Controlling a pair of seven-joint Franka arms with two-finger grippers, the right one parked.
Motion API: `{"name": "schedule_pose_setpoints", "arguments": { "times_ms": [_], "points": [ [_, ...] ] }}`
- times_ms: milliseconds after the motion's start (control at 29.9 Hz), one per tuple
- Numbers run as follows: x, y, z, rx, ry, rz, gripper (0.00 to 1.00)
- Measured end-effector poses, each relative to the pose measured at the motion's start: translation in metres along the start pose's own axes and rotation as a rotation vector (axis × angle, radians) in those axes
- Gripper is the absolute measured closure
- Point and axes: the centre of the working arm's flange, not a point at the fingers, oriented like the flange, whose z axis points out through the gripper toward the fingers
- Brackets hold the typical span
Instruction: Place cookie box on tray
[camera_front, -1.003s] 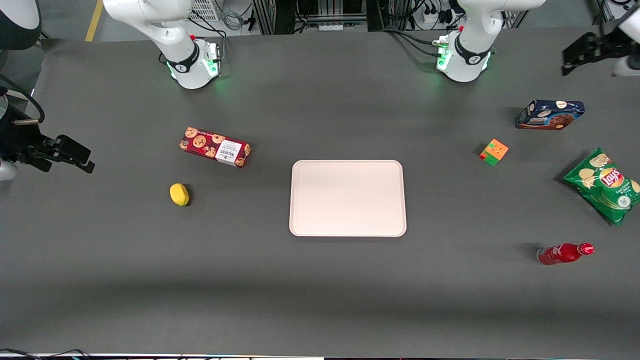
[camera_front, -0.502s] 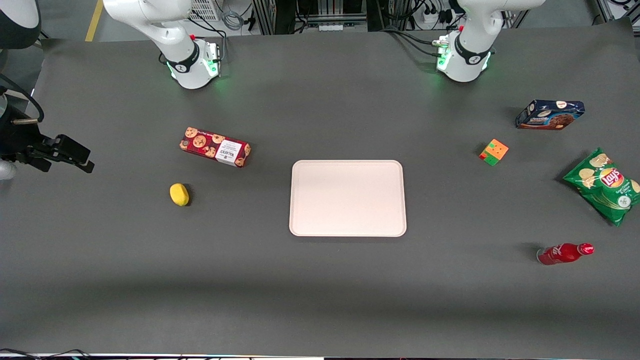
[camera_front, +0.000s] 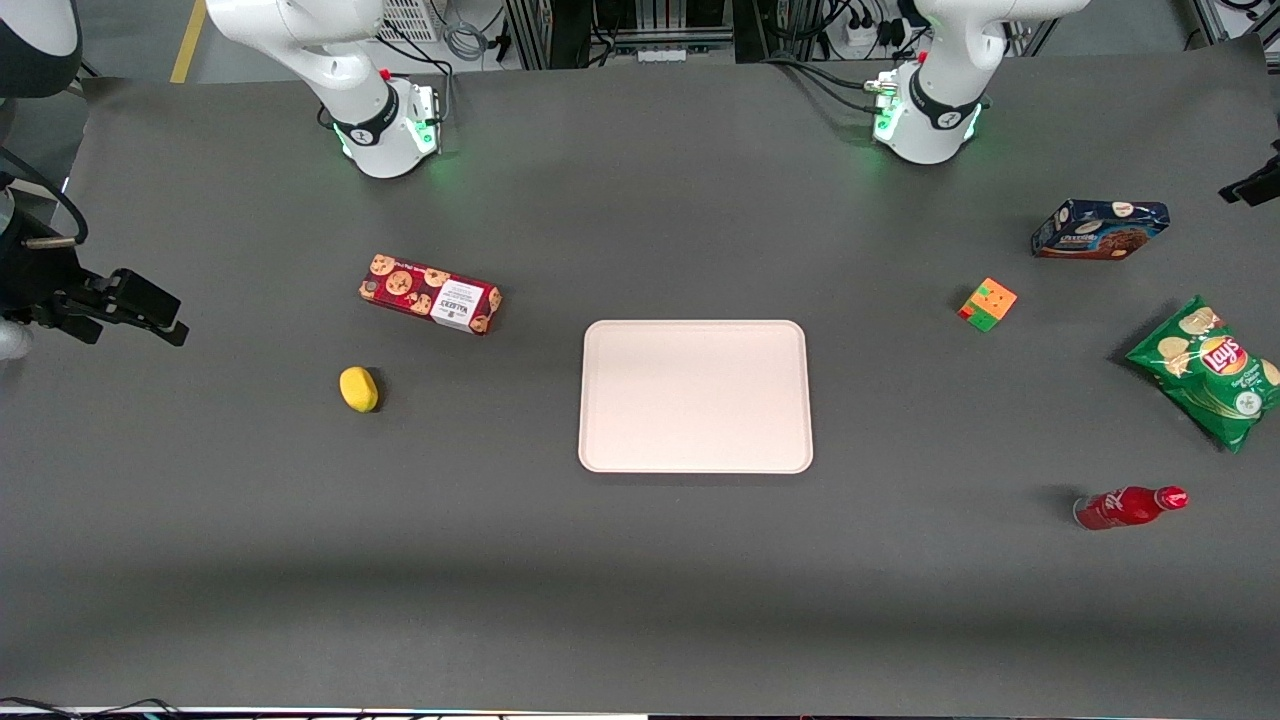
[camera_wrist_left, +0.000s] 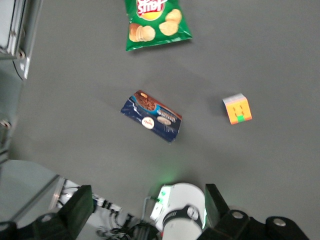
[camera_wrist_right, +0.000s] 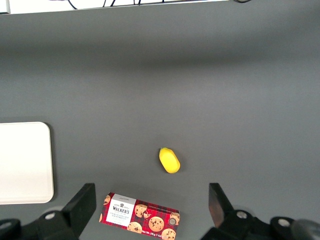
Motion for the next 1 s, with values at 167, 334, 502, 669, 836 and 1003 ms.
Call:
{"name": "schedule_pose_setpoints", "arguments": {
  "times_ms": [167,334,502,669,836,1003],
  "points": [
    [0.009,-0.034,0.041,-0.052,-0.006,-0.073,0.0],
    [0.004,-0.054,0.084,-0.11,-0.004,-0.114,0.0],
    [-0.013,-0.052,0.119,-0.128,-0.007,-0.152,0.0],
    [-0.03,-0.044,0.146,-0.088,0.017,-0.177,0.0],
    [-0.043,-0.038,0.163,-0.083,0.023,-0.178,0.0],
    [-0.045,-0.042,0.174,-0.101,0.048,-0.19,0.0]
  ]
}}
